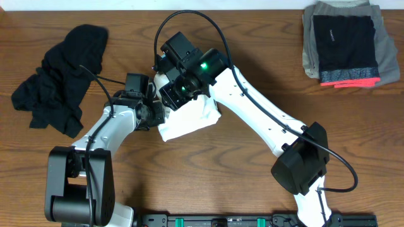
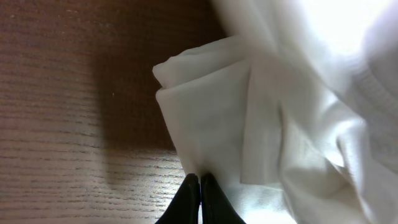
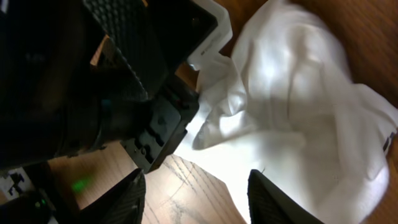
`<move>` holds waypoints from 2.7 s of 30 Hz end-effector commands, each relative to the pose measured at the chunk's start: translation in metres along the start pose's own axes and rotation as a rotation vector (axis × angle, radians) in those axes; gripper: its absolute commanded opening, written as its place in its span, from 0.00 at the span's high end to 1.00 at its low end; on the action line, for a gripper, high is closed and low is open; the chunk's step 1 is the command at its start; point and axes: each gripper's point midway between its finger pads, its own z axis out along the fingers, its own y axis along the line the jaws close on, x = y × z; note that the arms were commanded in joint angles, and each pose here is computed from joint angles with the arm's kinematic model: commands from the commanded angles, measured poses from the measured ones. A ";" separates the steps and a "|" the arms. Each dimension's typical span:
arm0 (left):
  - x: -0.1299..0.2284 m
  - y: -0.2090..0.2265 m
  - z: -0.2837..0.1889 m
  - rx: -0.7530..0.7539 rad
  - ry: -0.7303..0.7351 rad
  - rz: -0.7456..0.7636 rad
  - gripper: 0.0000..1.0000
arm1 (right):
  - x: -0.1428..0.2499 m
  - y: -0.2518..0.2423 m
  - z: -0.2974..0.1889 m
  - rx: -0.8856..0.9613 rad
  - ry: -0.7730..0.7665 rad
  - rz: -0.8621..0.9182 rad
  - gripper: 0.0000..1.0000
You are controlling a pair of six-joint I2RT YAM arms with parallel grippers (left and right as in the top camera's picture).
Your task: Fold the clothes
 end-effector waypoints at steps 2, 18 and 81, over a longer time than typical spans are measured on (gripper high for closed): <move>0.009 0.002 0.006 -0.005 0.028 0.008 0.94 | -0.011 -0.009 -0.028 0.003 -0.055 0.020 0.52; -0.036 0.034 -0.069 -0.011 -0.187 -0.108 0.94 | 0.013 -0.056 -0.015 0.107 0.056 0.058 0.40; -0.053 0.110 -0.116 -0.158 -0.355 -0.292 0.94 | 0.089 0.032 0.067 -0.059 0.325 -0.110 0.99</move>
